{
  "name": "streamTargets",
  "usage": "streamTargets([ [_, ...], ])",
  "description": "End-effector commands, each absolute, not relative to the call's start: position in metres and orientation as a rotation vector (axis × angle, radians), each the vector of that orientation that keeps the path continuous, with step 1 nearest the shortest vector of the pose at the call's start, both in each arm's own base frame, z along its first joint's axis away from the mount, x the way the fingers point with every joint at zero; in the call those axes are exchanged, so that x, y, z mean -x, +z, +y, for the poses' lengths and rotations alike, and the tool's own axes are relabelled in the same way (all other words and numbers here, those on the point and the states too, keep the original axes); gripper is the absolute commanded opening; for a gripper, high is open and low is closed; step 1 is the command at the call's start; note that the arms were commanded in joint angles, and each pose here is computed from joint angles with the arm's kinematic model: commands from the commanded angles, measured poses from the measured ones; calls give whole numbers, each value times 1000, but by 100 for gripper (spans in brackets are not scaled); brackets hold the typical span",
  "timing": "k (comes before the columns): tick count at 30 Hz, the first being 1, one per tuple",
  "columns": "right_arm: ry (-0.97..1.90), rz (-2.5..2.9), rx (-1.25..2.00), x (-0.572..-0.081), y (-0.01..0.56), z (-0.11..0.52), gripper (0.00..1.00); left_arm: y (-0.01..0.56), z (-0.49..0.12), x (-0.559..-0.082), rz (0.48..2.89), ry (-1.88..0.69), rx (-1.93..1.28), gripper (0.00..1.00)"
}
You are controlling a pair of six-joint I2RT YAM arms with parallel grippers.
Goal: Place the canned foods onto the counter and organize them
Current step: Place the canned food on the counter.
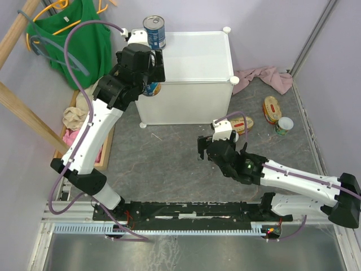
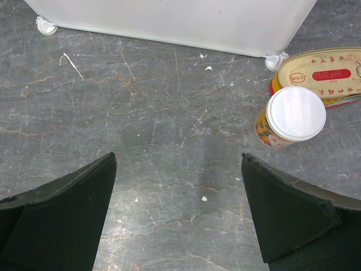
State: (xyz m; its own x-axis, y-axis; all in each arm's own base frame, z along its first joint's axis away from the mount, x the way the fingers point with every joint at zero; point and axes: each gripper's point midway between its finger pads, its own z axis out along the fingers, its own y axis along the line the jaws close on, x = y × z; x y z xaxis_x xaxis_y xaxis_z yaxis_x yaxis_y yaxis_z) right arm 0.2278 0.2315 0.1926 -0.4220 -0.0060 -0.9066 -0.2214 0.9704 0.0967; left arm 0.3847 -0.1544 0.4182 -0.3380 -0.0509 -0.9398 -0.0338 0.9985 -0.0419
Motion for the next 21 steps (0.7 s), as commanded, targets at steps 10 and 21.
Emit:
streamTargets([
  [10,309,1945,128,-235,220,246,100,515,-143,-396,1609,-125,165,3],
  [21,305,1948,130,-234,221,244,100,521,-139,-409,1571,-119,189,3],
])
